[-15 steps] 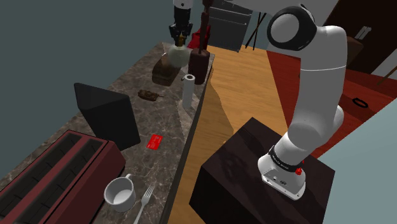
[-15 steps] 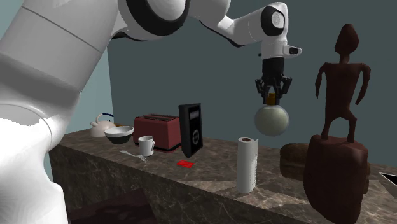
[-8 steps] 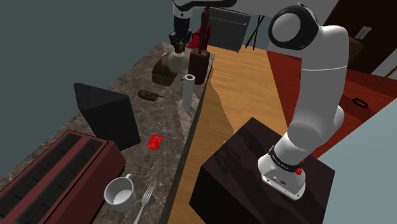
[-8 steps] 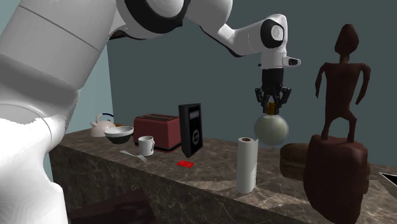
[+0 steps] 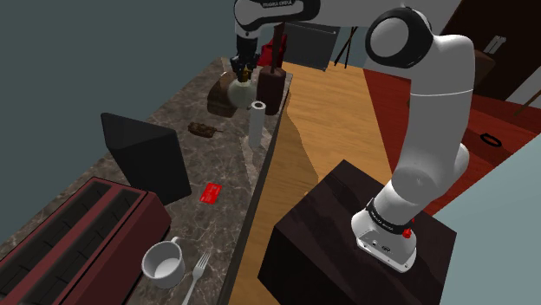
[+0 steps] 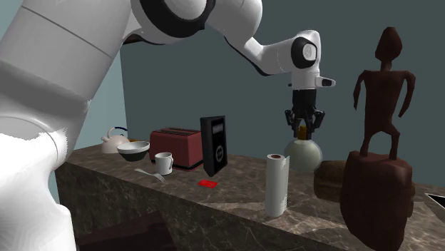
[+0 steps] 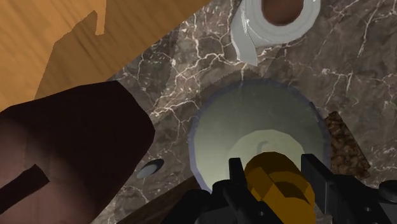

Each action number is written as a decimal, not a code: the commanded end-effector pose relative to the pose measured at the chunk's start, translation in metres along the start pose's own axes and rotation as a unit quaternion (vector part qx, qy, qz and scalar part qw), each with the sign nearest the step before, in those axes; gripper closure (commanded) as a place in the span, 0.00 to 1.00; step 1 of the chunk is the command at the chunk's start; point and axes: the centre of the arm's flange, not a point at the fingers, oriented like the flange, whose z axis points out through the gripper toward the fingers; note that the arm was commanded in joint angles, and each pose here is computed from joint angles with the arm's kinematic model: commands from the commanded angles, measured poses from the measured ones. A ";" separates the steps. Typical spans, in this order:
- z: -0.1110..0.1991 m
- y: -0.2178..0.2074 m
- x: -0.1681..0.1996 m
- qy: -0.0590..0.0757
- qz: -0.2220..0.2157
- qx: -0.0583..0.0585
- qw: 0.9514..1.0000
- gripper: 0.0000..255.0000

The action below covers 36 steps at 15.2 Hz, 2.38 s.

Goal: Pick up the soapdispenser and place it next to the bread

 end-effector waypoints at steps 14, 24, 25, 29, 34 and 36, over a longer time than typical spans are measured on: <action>0.079 -0.001 -0.002 0.001 0.000 0.000 1.000 1.00; 0.129 -0.002 -0.003 0.001 0.000 0.000 1.000 1.00; 0.129 -0.002 -0.003 0.001 0.000 0.000 1.000 1.00; 0.129 -0.002 -0.003 0.001 0.000 0.000 1.000 1.00; 0.129 -0.002 -0.003 0.001 0.000 0.000 1.000 0.00; 0.129 -0.002 -0.003 0.001 0.000 0.000 1.000 0.00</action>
